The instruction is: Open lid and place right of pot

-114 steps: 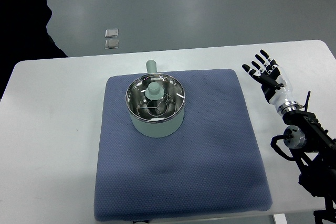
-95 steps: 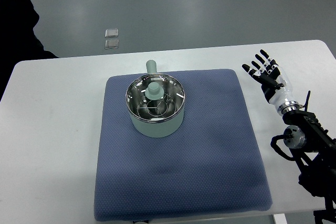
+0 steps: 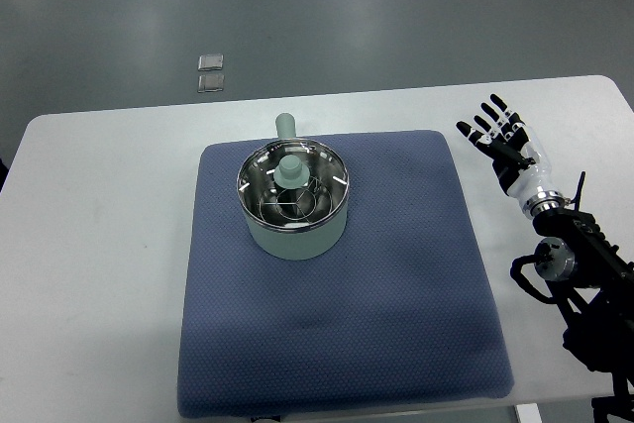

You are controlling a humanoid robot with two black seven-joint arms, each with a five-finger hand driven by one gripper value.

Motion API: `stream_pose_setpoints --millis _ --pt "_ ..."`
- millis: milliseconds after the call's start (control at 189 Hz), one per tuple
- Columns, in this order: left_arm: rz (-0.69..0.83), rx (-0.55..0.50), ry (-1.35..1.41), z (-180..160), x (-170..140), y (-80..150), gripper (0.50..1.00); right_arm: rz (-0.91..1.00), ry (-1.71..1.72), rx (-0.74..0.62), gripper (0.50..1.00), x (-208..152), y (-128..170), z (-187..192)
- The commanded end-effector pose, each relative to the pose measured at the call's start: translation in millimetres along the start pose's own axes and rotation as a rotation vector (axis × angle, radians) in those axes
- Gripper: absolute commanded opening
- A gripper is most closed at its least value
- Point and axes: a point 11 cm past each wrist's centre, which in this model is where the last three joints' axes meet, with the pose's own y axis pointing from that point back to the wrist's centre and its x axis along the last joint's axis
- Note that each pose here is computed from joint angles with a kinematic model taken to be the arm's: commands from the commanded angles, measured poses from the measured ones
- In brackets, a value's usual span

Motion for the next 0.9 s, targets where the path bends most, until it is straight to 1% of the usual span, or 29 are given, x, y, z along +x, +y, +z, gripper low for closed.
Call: stream_pose_setpoints --millis 0,470,560,893 --pt "-0.001 0.0 0.0 0.0 -0.4 0.0 1.0 -0.005 0.001 0.007 0.928 -2.0 -2.5 -3.4" --pt "-0.001 0.0 0.0 0.0 -0.4 0.0 1.0 -0.041 -0.006 0.016 0.928 -6.5 -4.7 -7.7" --pt "-0.001 0.0 0.0 0.0 -0.4 0.0 1.0 -0.043 0.015 0.038 0.928 -3.0 -10.0 -21.2" --pt "-0.001 0.0 0.0 0.0 -0.4 0.0 1.0 -0.073 0.035 0.082 0.928 -10.3 -20.1 -44.1"
